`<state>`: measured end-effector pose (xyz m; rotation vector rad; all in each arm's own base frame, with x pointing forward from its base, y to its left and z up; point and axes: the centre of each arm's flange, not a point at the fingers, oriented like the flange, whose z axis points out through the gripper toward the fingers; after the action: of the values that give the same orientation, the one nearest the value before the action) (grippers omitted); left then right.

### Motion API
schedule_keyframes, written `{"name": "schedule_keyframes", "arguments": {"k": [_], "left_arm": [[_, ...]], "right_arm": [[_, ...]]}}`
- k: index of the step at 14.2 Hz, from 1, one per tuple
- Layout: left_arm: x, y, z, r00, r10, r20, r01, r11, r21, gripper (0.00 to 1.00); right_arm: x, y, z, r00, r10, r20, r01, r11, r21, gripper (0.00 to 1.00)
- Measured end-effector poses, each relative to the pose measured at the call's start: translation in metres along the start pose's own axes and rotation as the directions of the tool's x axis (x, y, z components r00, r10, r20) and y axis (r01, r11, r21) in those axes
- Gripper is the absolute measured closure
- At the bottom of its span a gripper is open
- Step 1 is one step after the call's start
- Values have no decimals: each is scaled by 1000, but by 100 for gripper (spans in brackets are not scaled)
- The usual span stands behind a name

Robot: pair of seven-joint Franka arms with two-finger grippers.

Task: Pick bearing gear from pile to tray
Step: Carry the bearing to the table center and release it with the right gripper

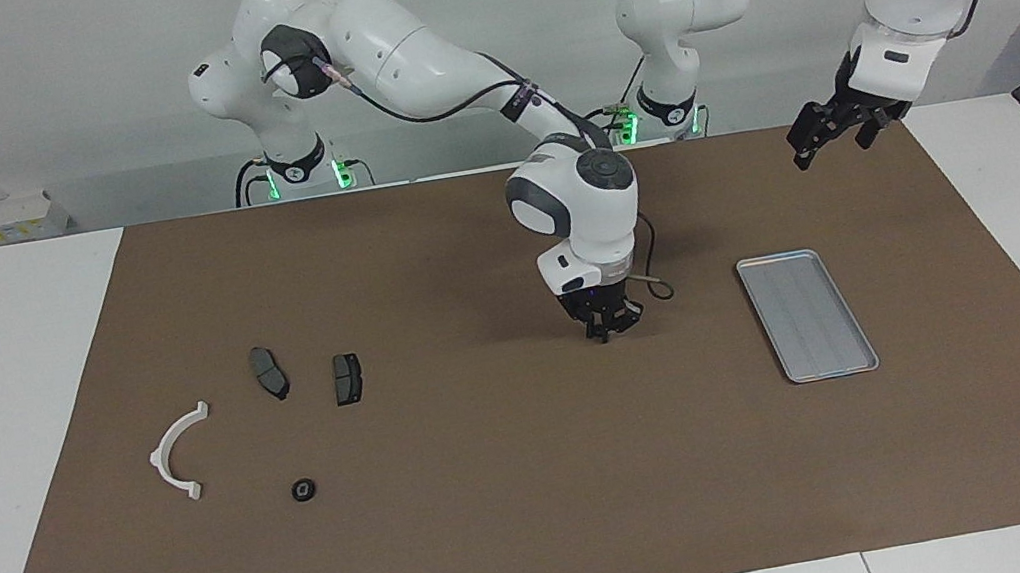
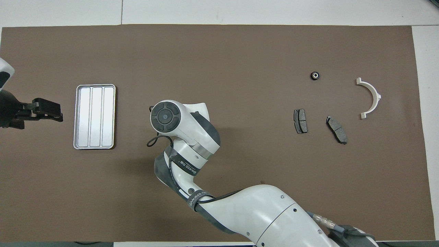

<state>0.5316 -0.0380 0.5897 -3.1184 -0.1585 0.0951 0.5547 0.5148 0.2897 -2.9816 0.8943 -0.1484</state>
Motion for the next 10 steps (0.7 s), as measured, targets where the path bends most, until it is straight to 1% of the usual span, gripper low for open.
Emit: {"name": "schedule_keyframes", "arguments": {"k": [1,3,4,5,6,7,9,10], "left_arm": [[-1,2,1,1000,4,3,-4,1000,1,0],[-2,5,6,1000,9,12,-9,1000,2,0],[-2,6,8,1000,10,17,-10,1000,2,0],[-2,6,11,1000,10,20,-10,1000,2,0],[-1,7,14,1000,6,19,-6,1000,-1,0],[0,10,18,1000,-2,16,2,1000,-7,0],[3,34,38,999,-34,6,34,999,-14,0],[5,57,54,999,-54,5,54,998,-15,0]], "right_arm": [[0,1,0,1000,1,1,-1,1000,-9,60],[11,7,0,1000,17,4,-17,998,-53,37],[22,10,-6,1000,28,4,-28,997,-73,27],[38,13,-19,1000,26,6,-25,995,-92,15],[56,17,-38,1000,10,13,-9,995,-103,5],[77,23,-60,1000,-13,27,16,995,-102,0],[128,45,-110,995,-91,51,95,993,-74,0],[155,62,-134,988,-143,59,147,987,-63,0]]}}
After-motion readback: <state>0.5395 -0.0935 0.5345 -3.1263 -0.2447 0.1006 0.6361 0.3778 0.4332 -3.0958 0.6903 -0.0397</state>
